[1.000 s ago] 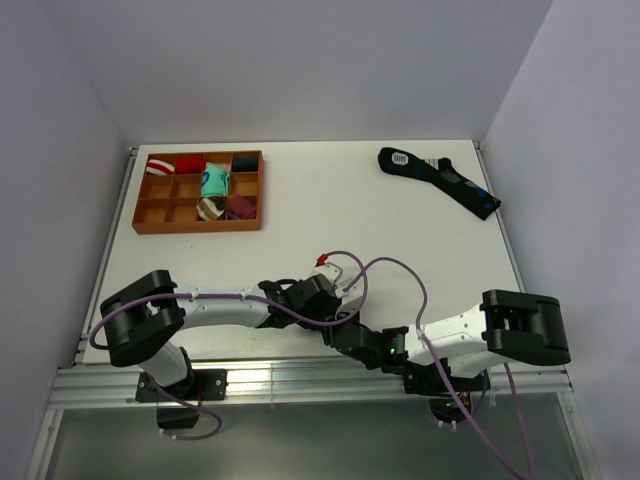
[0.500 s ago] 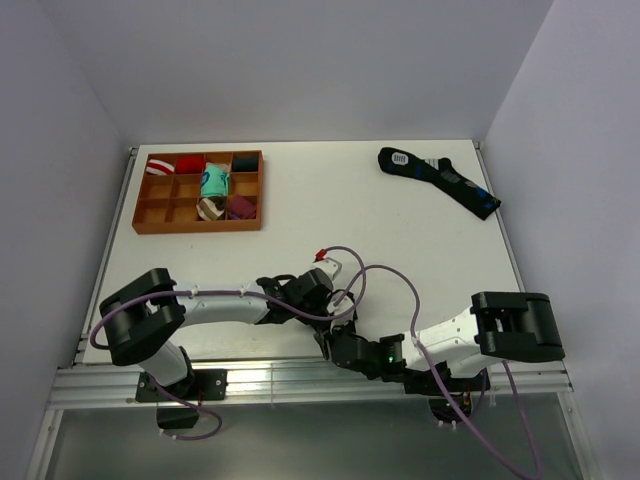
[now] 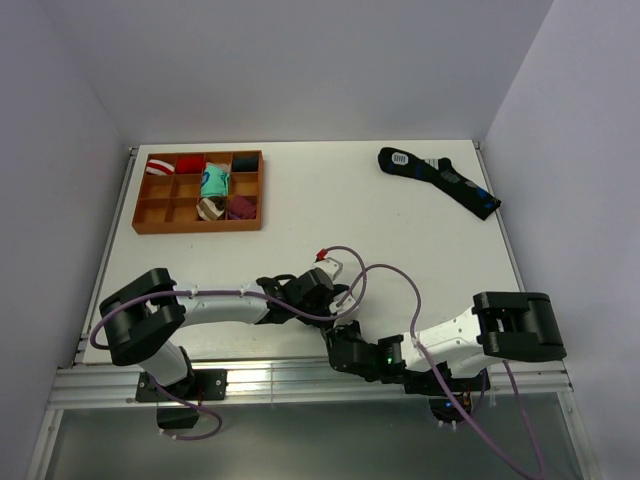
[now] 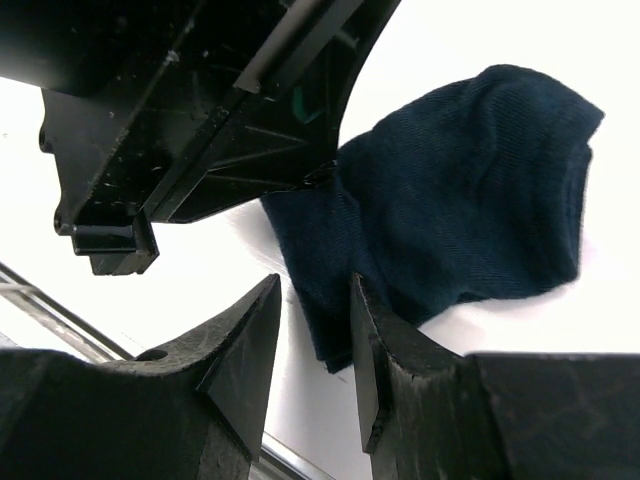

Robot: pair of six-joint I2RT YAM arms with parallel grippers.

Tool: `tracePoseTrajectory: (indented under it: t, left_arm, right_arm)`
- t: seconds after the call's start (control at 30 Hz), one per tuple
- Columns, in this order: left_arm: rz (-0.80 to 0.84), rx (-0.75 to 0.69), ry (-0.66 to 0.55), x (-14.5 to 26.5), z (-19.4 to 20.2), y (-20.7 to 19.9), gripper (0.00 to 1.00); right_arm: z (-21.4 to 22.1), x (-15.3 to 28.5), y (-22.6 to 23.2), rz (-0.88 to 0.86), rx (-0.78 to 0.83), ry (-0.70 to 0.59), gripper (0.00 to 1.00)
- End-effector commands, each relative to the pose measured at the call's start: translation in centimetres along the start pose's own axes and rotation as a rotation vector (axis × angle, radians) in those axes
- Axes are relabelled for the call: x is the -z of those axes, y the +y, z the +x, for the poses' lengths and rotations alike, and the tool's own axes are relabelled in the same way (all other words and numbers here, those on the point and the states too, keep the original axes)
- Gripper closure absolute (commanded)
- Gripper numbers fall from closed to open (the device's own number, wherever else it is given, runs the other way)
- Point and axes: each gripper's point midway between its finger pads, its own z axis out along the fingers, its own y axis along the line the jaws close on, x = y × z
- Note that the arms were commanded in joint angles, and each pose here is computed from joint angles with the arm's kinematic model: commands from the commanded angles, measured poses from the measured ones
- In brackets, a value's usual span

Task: Roll the socks
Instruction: Roll the sock at the center of the board.

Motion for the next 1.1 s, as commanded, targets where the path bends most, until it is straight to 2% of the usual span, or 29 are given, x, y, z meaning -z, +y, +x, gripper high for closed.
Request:
tracePoseTrajectory:
  t: [0.0, 0.27, 0.63, 0.87, 1.03, 1.07]
  left_arm:
    - [0.014, 0.001, -0.019, 0.2, -0.6, -0.2, 0.95]
    - [0.011, 0.001, -0.022, 0.3, -0.7, -0.1, 0.95]
    - [0.015, 0.002, -0.023, 0.4, -0.8, 0.0, 0.95]
    - [0.019, 0.006, -0.02, 0.3, -0.8, 0.0, 0.95]
    - [0.043, 0.029, -0.021, 0.4, -0.7, -0.4, 0.94]
    - [0.049, 0.035, -0.024, 0.4, -0.8, -0.5, 0.94]
  right_arm:
    - [-1.4, 0.4, -0.9, 0.071, 0.026, -0.044, 0.58]
    - [-2.8, 0.9, 0.0, 0.039, 0.03, -0.082, 0.57]
    - [-1.4, 0.1, 0.8, 0.031, 0.074, -0.041, 0.54]
    - [-0.7, 0.1, 0.3, 0.038, 0.027, -0.034, 0.54]
    - [0.1, 0.5, -1.0, 0.05, -0.059, -0.029, 0.64]
    - [0.2, 0.6, -1.2, 0.049, -0.073, -0.029, 0.69]
